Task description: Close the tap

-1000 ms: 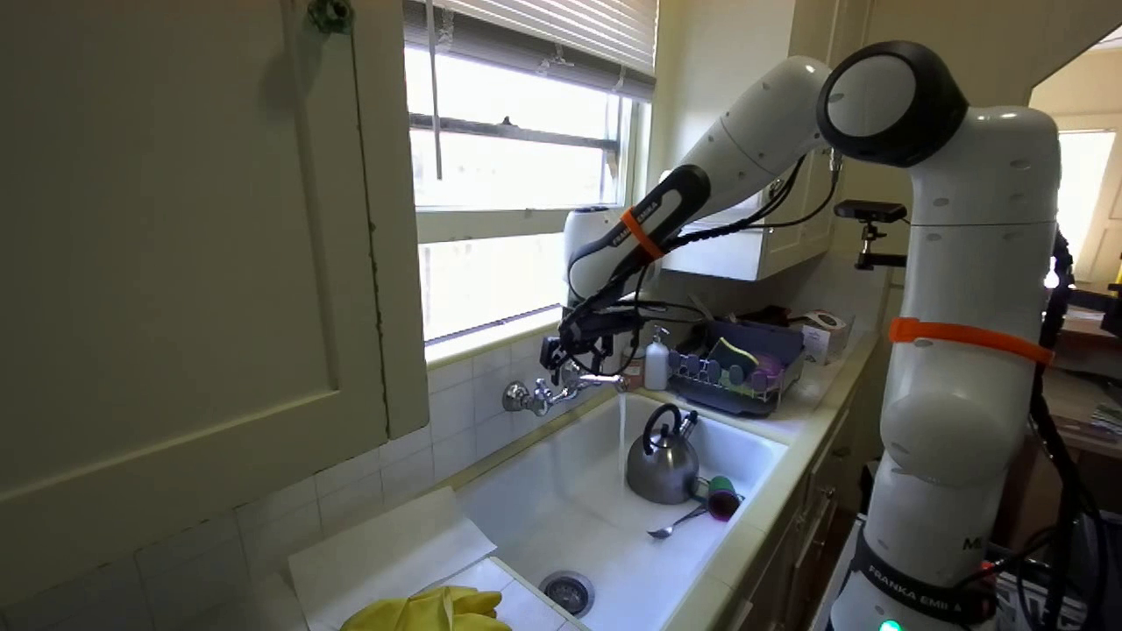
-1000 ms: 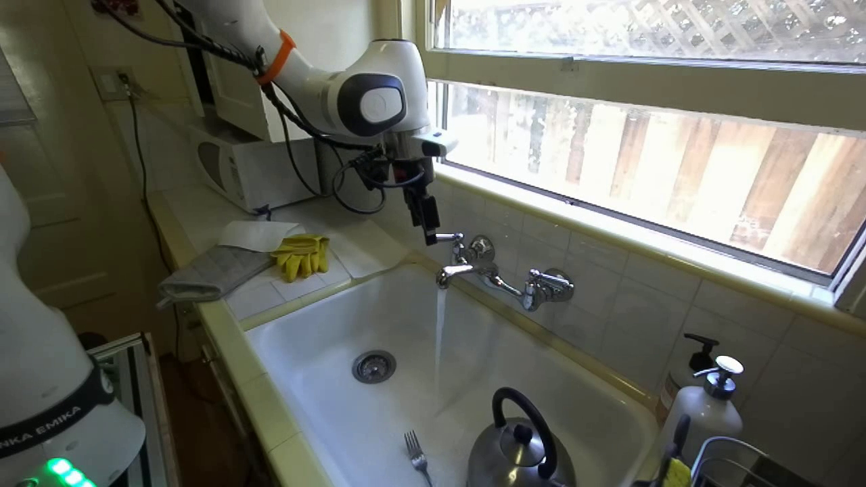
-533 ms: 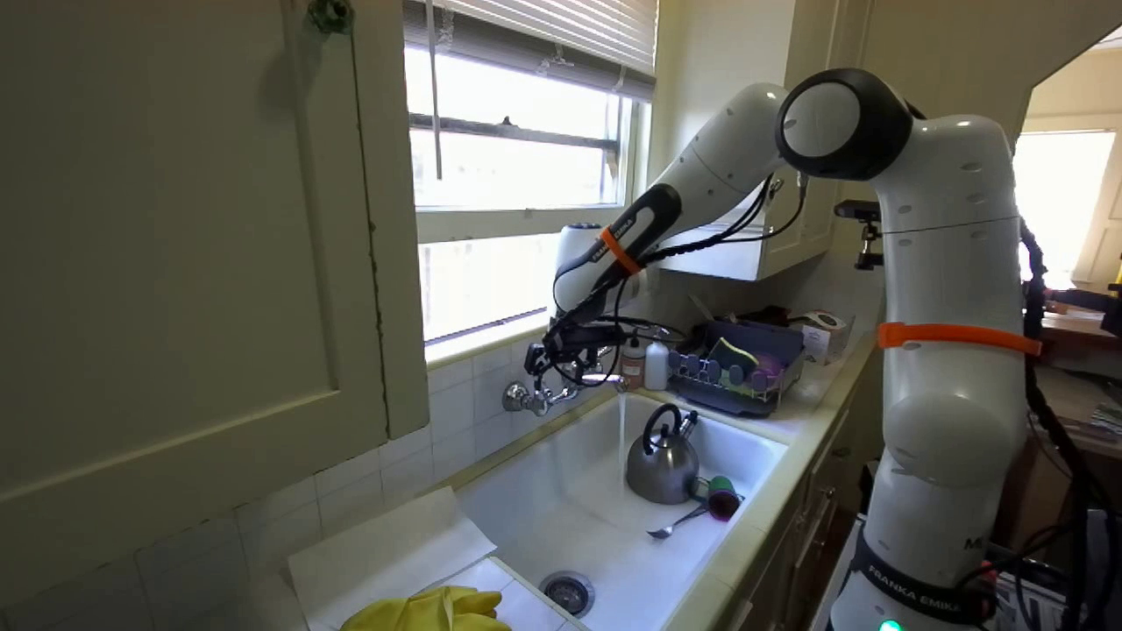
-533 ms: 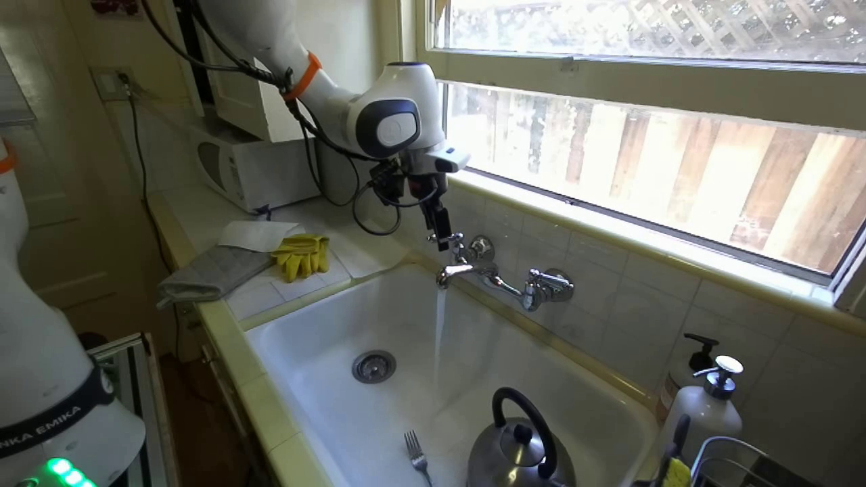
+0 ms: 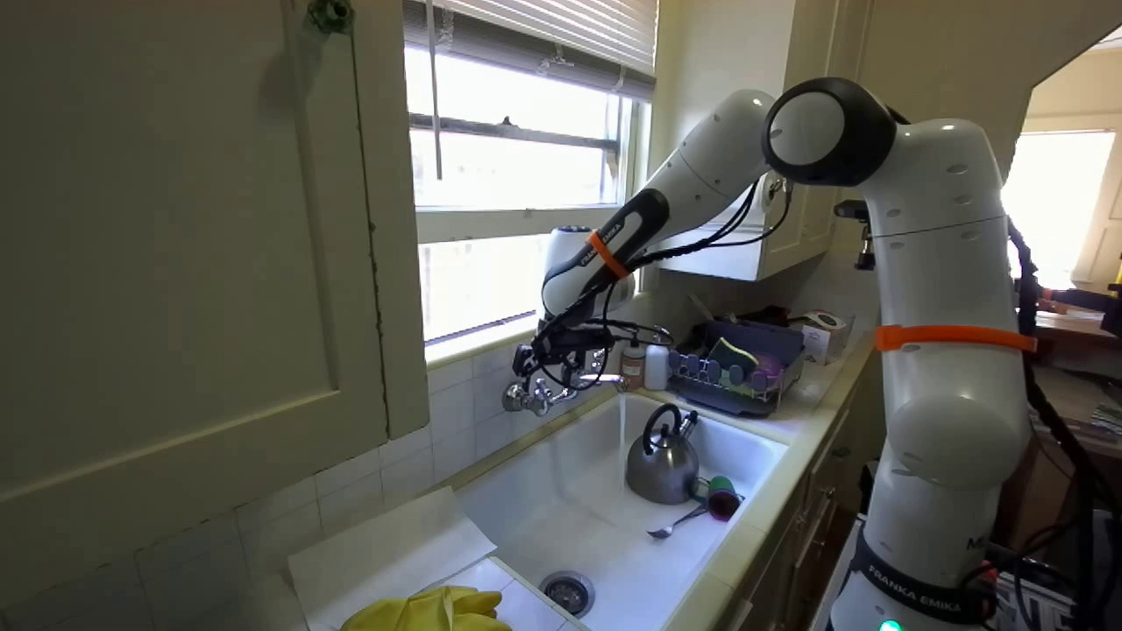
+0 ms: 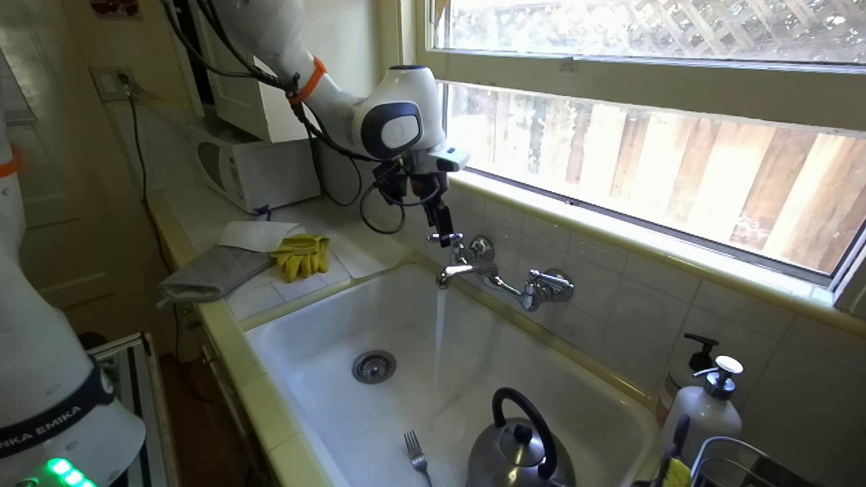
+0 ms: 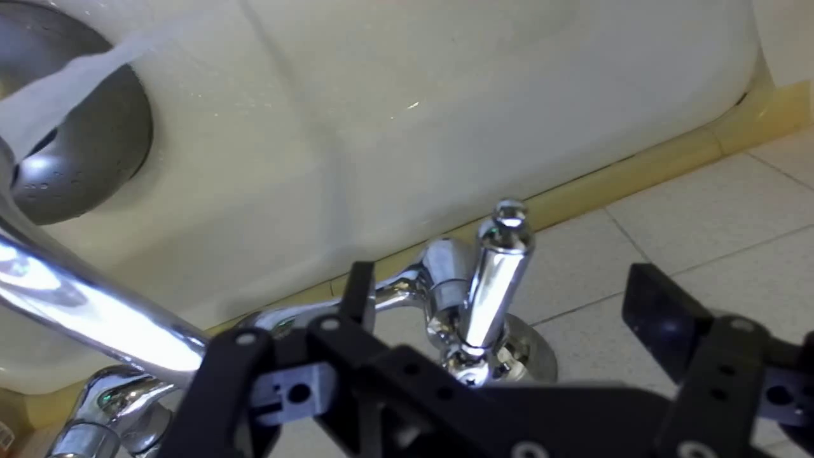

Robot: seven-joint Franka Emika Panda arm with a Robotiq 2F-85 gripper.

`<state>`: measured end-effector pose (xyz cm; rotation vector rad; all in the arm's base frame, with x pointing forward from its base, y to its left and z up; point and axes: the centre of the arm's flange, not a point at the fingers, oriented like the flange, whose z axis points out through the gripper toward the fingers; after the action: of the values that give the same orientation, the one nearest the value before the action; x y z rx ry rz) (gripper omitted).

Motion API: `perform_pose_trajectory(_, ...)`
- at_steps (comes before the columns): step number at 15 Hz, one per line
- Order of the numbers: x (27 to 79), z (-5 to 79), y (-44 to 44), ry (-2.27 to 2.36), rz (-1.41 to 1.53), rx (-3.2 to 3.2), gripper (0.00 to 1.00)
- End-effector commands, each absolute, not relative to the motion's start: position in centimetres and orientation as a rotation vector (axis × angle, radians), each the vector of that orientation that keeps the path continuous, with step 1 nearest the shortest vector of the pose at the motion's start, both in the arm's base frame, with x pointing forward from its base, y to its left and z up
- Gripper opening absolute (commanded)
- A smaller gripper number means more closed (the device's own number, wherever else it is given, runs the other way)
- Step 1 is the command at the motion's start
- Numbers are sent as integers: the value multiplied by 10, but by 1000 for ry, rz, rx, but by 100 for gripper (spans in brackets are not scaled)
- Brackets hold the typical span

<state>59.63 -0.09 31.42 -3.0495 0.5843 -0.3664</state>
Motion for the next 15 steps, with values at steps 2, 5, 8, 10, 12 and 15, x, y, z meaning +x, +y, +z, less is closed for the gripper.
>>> perform_pose_trajectory(2,606,305,3,616,-337,-3047,69)
perform_pose_trajectory(5,607,304,5,607,-342,-3047,52)
perform_pose_trajectory(8,607,305,6,604,-347,-3046,29)
perform_pose_trajectory(10,607,306,6,605,-346,-3048,13)
perform_pose_trajectory(12,606,306,1,623,-337,-3050,1)
perform_pose_trajectory(15,605,308,2,627,-332,-3048,6)
